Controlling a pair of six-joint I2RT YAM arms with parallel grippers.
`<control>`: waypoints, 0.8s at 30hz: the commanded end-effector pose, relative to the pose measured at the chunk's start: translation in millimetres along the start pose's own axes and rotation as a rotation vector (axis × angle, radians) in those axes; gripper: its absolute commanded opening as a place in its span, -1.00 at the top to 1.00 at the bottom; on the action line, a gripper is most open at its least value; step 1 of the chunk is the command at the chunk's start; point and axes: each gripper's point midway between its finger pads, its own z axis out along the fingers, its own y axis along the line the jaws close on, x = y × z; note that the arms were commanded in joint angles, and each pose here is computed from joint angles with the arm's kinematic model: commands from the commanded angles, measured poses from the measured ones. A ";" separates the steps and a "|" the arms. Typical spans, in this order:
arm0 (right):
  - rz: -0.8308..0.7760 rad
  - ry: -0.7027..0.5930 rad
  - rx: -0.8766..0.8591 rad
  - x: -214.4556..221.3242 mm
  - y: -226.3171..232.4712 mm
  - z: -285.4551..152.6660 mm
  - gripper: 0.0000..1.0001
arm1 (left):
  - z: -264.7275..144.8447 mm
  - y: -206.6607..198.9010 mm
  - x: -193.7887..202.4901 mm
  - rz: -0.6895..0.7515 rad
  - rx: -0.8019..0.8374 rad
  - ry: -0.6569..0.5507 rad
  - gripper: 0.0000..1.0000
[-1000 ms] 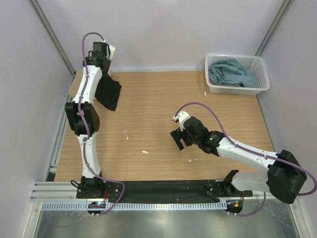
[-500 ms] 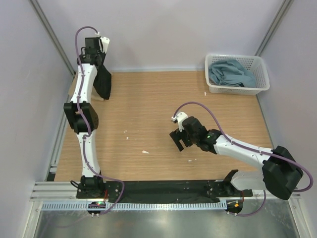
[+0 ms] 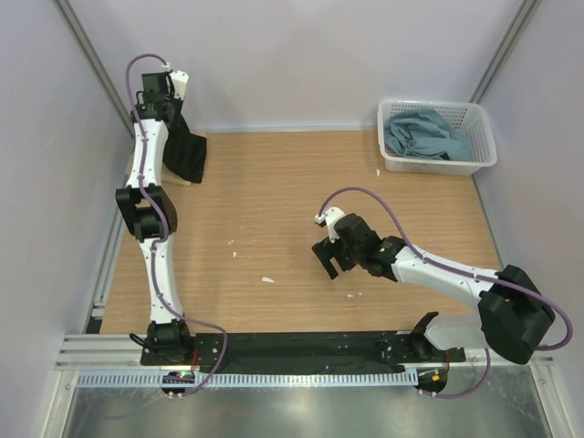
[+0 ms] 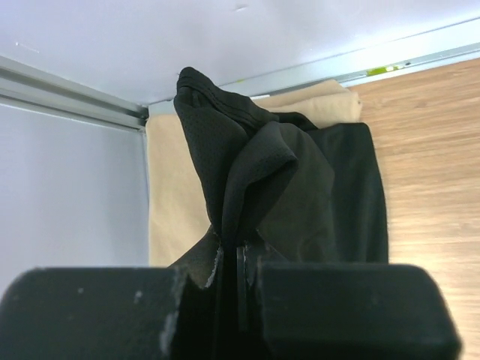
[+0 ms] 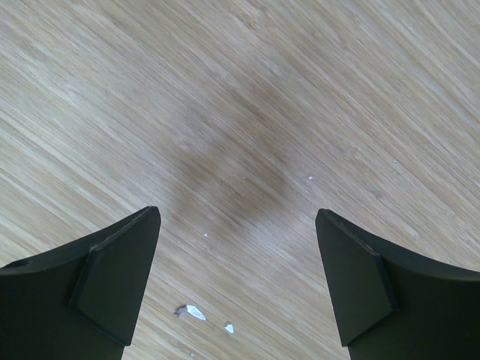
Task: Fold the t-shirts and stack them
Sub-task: Neatly place the folded tshirt to the corner
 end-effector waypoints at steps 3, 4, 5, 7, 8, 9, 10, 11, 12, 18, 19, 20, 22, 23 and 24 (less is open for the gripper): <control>0.002 -0.024 -0.021 -18.4 2.9 2.0 -0.82 | 8.3 20.9 -26.1 -0.019 -0.007 -0.128 1.00; 0.002 -0.021 -0.021 -18.7 2.9 2.8 -0.82 | 11.9 21.1 -22.7 -0.019 -0.007 -0.125 1.00; 0.004 -0.012 -0.024 -17.3 3.8 5.1 -0.82 | 14.9 25.1 -25.2 -0.010 -0.025 -0.142 1.00; 0.004 -0.004 -0.025 -17.2 3.9 6.5 -0.82 | 21.8 23.6 -20.2 0.024 -0.025 -0.141 1.00; 0.004 0.002 -0.028 -16.5 4.9 8.1 -0.82 | 24.0 27.3 -25.0 0.027 -0.047 -0.166 1.00; 0.004 0.007 -0.026 -16.1 4.7 9.0 -0.82 | 22.5 31.0 -27.8 0.037 -0.063 -0.177 1.00; 0.005 0.008 -0.025 -16.8 4.4 10.4 -0.82 | 29.7 28.2 -17.0 0.043 -0.067 -0.157 1.00; 0.005 0.010 -0.023 -17.5 4.2 11.3 -0.83 | 31.9 31.2 -17.6 0.046 -0.083 -0.166 1.00; 0.007 0.014 -0.024 -18.5 4.2 13.4 -0.83 | 35.2 32.5 -13.3 0.047 -0.083 -0.157 1.00; 0.017 0.023 -0.029 -23.4 4.9 22.1 -0.83 | 50.8 52.6 13.0 0.011 -0.117 -0.120 1.00; 0.018 0.030 -0.027 -21.9 4.5 24.0 -0.83 | 53.2 55.6 13.1 0.002 -0.124 -0.129 1.00; 0.019 0.034 -0.027 -21.7 3.8 25.2 -0.83 | 53.8 62.1 15.3 -0.012 -0.133 -0.131 1.00; 0.028 0.040 -0.025 -22.2 2.9 27.5 -0.83 | 55.8 69.6 17.0 -0.042 -0.136 -0.144 1.00; 0.031 0.042 -0.030 -22.8 3.9 28.5 -0.83 | 58.4 72.1 18.2 -0.055 -0.143 -0.151 0.76; 0.039 0.039 -0.029 -24.5 2.5 29.1 -0.83 | 58.2 77.8 20.5 -0.067 -0.160 -0.148 0.40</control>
